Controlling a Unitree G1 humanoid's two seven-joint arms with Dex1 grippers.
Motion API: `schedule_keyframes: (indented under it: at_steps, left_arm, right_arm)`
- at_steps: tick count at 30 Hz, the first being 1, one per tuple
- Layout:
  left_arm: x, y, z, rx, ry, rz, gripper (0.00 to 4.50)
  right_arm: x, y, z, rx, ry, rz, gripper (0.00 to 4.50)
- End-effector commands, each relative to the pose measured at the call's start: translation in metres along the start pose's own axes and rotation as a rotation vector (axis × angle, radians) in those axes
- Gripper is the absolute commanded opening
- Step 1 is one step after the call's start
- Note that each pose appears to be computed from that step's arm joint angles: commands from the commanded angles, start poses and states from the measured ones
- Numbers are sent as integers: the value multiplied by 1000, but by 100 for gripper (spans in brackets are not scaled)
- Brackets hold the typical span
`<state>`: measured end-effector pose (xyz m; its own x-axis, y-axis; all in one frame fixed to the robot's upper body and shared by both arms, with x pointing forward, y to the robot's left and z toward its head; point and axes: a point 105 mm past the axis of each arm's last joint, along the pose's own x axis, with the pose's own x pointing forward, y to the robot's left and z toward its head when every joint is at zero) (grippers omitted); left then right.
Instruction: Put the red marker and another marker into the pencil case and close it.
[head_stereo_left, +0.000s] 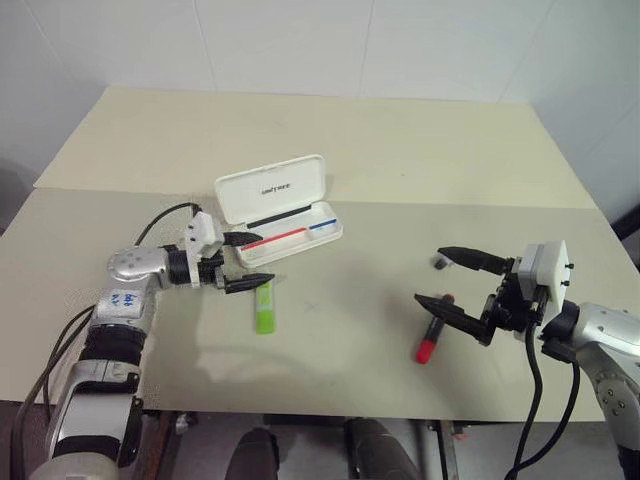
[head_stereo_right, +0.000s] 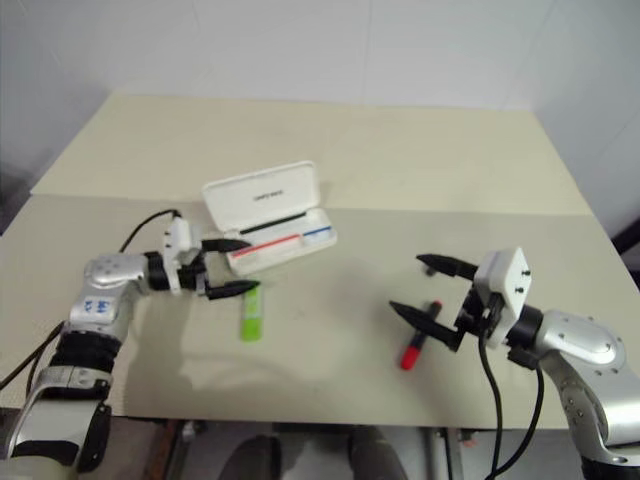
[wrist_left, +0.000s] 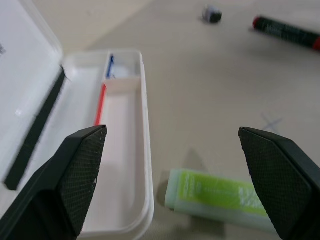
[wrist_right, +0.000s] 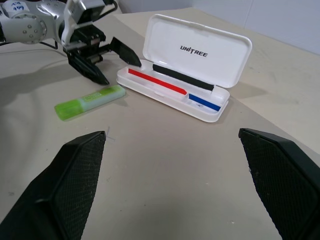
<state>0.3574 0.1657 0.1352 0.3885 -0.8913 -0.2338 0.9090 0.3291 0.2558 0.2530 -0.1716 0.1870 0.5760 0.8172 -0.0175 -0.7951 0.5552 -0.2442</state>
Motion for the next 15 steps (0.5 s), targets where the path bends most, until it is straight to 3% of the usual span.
schedule_keyframes:
  at_steps: [1,10,15]
  left_arm:
    - [13,5,6,76,25,-28,448]
    - [31,21,20,86,20,-6,448]
    - [39,20,16,122,94,-42,448]
  right_arm:
    - [-1,1,7,-31,-30,-14,450]
    - [-2,1,5,-30,-31,-32,450]
    - [0,0,4,-32,-35,-35,450]
